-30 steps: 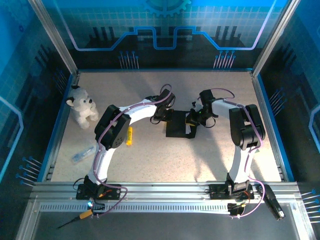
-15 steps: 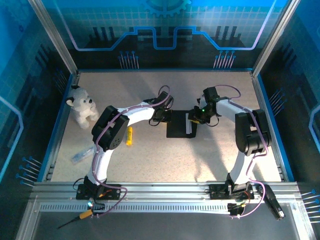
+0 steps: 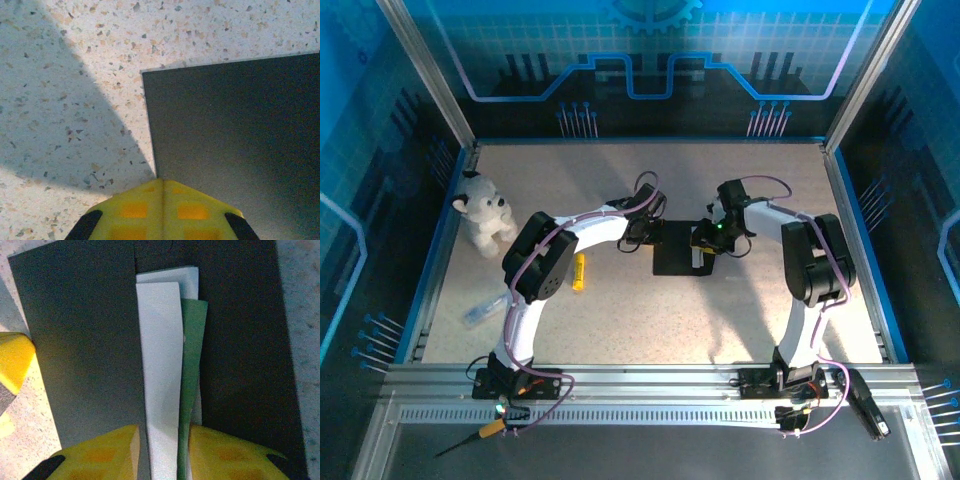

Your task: Place the letter into the envelope and seal it

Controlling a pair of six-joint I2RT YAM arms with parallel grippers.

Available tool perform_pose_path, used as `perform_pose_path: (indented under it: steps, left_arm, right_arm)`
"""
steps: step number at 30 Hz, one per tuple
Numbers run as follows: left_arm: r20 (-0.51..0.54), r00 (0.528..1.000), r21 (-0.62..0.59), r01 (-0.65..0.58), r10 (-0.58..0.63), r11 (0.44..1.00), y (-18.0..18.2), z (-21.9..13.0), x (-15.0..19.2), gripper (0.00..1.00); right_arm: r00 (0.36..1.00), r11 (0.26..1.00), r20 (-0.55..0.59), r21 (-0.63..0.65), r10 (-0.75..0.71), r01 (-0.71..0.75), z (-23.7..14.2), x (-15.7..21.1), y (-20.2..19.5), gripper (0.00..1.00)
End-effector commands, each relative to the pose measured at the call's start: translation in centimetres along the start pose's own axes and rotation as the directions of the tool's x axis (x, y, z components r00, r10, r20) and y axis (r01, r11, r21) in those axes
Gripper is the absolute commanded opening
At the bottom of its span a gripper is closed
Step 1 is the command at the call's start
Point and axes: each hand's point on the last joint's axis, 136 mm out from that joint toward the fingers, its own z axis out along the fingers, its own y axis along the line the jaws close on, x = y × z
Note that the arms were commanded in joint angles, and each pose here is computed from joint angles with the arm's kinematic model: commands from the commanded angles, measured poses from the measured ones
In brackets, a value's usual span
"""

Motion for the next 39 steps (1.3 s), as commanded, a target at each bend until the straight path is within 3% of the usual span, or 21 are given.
perform_pose_path:
  steps: [1,26,39]
  left_arm:
    - [-0.169,0.986,-0.052,-0.003,-0.005,0.999,1.2,1.7,5.6,0.0]
    - [-0.186,0.982,-0.048,-0.009,0.0,0.999,0.2,2.1,6.7,0.0]
    - [-0.145,0.989,-0.042,0.023,-0.029,0.999,-0.3,0.5,6.0,0.0]
  right_arm:
    - [1.0,1.0,-0.002,0.01,-0.013,0.013,0.5,-0.4,0.6,0.32]
    - [1.0,1.0,-0.018,-0.028,-0.008,0.007,1.8,0.1,2.5,0.29]
    - [0.995,0.999,0.102,-0.03,0.018,-0.015,-3.9,-1.0,1.6,0.31]
